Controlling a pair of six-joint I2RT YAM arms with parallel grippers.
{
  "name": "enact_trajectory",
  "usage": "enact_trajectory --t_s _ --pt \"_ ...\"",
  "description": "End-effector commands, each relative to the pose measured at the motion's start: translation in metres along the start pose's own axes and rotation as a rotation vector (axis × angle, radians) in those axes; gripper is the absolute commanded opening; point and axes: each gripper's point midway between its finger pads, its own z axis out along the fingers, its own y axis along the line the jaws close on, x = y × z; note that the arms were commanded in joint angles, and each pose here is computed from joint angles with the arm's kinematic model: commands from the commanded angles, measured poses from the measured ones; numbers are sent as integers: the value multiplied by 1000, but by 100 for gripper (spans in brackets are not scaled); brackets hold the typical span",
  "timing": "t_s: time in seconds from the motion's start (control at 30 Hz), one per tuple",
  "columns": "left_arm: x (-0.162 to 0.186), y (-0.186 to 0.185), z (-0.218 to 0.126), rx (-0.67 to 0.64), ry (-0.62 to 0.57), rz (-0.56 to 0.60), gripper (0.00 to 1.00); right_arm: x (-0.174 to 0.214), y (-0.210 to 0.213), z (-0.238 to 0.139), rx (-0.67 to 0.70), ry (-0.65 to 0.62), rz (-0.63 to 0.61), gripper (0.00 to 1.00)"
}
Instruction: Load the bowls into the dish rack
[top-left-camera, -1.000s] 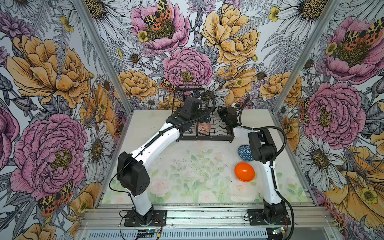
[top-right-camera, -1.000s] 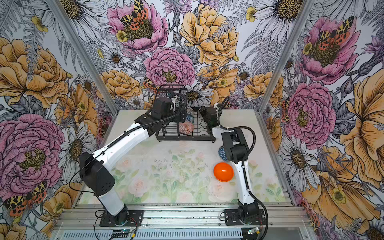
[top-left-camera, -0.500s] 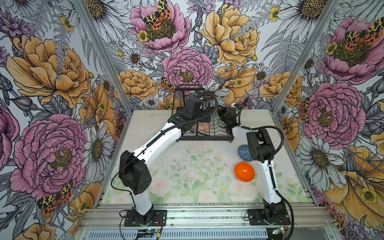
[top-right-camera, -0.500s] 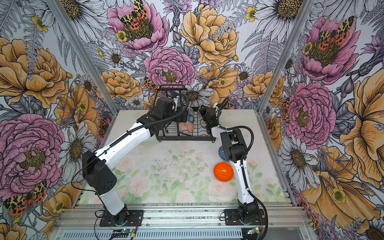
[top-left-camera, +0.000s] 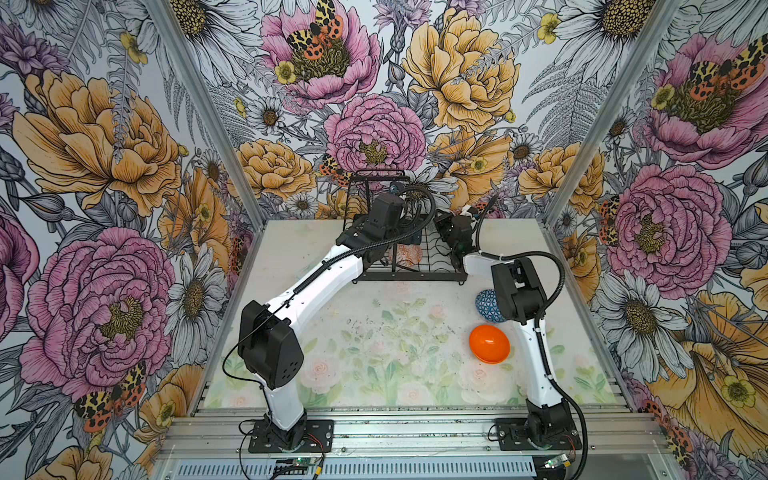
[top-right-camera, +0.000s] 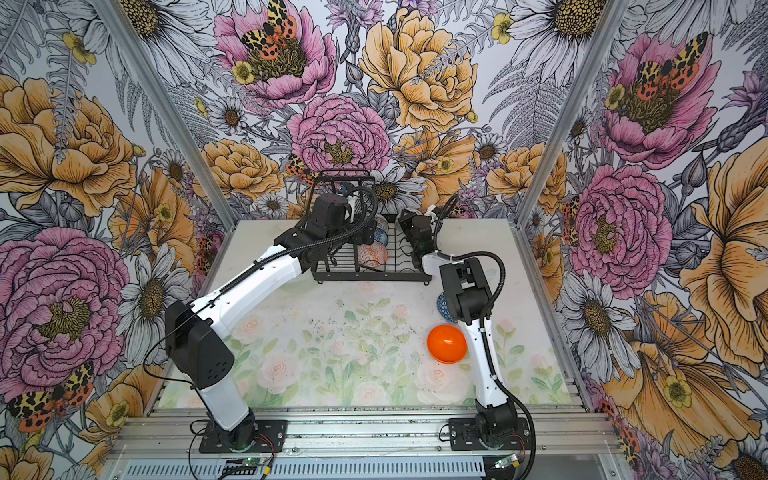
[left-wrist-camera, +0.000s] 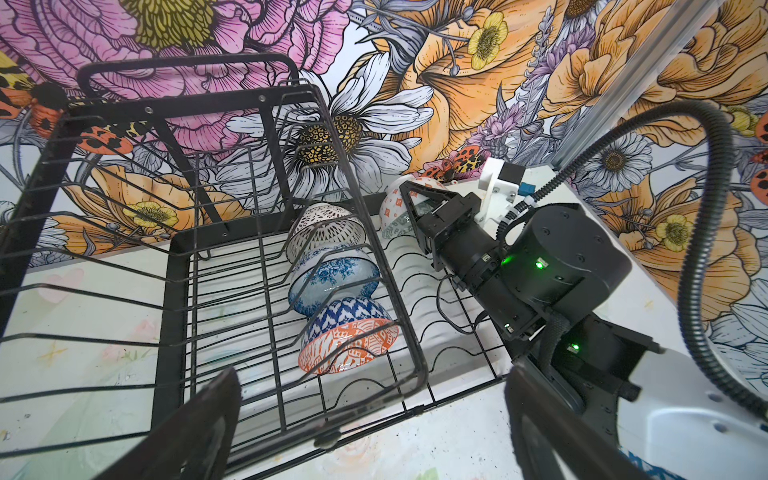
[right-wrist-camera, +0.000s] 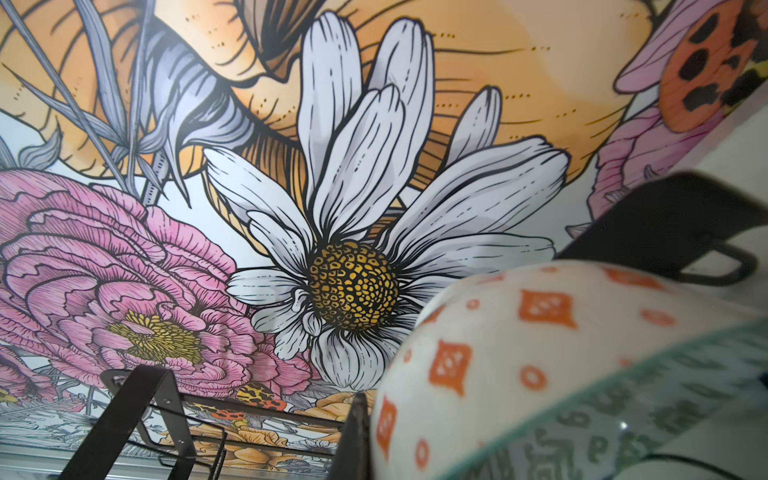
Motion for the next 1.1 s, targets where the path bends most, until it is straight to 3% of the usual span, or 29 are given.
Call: enact_trajectory --t_s 0.0,1.07 --pt "12 1 5 4 40 12 99 -3 12 4 -46 -36 5 0" --pt "23 22 2 -13 64 -46 99 30 -29 1 34 20 -36 0"
